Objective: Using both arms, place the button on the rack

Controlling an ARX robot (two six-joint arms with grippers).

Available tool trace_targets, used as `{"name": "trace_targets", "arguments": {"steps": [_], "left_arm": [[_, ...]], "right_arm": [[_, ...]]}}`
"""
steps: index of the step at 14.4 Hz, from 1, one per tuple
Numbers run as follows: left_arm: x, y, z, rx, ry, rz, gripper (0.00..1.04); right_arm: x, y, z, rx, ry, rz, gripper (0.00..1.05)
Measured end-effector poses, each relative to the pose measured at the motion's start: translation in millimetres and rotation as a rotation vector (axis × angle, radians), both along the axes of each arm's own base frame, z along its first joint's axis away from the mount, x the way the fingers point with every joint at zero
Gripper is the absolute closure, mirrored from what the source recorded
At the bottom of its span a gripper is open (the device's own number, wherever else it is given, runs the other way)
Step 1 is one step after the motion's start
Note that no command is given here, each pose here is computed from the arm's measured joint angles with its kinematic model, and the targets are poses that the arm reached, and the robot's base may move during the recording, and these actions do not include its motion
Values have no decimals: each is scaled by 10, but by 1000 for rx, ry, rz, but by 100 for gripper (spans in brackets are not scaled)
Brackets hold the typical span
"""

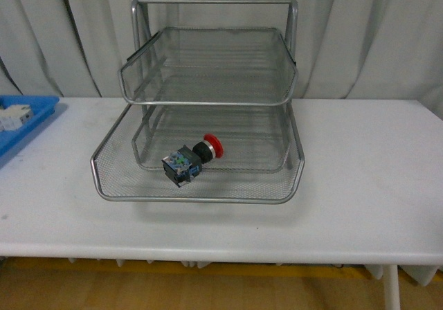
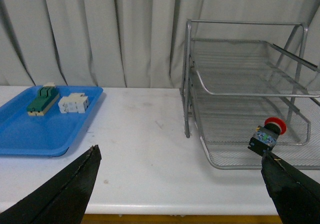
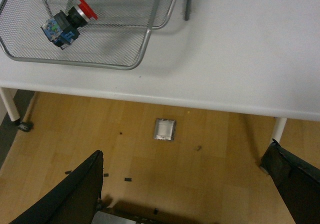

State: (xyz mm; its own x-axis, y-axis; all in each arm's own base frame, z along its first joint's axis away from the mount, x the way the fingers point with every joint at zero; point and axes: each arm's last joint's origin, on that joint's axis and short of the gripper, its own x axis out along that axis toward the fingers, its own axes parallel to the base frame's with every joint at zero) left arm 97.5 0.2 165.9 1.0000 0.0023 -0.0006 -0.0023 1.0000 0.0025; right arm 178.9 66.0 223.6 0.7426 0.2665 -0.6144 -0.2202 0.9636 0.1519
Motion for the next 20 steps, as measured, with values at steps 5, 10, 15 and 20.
{"name": "trace_targets", "arguments": {"steps": [5, 10, 15, 20], "left_arm": [[0, 0, -1, 0, 0, 0, 7], [0, 0, 0, 0, 0, 0, 7], [0, 0, 0, 0, 0, 0, 7], [0, 0, 0, 0, 0, -1, 7]], "right_arm": [[796, 264, -562, 6, 197, -39, 6], [1140, 807, -830, 38, 329, 39, 58], [1400, 1410, -887, 63, 356, 74, 103], [1708, 1698, -994, 0, 234, 24, 103]]}}
